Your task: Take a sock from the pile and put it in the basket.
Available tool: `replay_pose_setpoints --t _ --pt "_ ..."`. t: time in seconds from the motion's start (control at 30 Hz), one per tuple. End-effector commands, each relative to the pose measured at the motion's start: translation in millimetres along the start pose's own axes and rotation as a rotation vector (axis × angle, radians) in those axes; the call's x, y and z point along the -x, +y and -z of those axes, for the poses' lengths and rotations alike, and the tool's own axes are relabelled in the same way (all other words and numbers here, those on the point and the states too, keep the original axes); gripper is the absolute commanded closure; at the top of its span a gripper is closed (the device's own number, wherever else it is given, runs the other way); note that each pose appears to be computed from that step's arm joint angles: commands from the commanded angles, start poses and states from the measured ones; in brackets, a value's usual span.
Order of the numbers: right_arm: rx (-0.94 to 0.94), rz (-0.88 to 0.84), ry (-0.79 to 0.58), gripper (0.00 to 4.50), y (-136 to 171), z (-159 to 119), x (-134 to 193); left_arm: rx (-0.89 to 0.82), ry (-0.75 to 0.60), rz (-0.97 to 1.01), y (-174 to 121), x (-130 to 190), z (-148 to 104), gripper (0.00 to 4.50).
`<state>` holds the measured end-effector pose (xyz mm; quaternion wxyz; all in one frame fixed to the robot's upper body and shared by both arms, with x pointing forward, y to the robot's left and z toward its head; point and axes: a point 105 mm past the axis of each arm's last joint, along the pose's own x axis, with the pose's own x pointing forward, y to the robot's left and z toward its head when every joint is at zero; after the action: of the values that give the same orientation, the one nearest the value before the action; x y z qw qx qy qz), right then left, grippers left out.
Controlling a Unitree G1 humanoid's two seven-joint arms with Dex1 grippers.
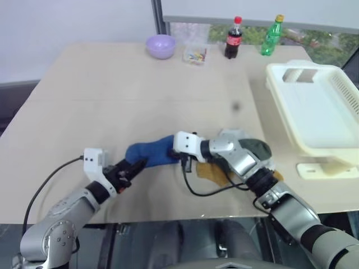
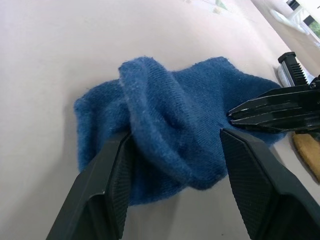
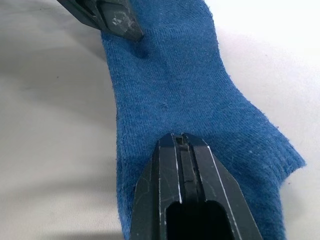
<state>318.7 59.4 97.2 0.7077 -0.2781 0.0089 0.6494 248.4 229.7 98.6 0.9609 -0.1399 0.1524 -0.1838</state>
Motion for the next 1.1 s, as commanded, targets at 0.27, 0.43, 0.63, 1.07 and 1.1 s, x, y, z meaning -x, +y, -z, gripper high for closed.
replay_pose_setpoints --t 0.27,0.43,0.63,1.07,1.1 --pt "-0.008 0.002 0.004 4.50 3.6 2.7 -0.3 0.022 -0.066 -0.191 20.3 16.4 -10.7 0.11" --pt "0.000 0.002 0.005 4.50 2.7 2.2 -0.4 0.107 -0.029 -0.192 19.5 12.4 -2.6 0.05" --pt "0.003 0.002 0.009 4.50 2.8 1.7 -0.1 0.270 -0.003 0.065 -12.3 -9.2 -3.3 0.05" --pt "-0.010 0.010 0.019 4.50 4.3 3.0 3.4 0.250 -0.066 0.364 -27.5 4.3 -22.8 0.05" --pt "-0.011 0.010 0.020 4.50 4.5 3.2 3.4 0.234 -0.064 0.382 -28.2 4.7 -22.6 0.05"
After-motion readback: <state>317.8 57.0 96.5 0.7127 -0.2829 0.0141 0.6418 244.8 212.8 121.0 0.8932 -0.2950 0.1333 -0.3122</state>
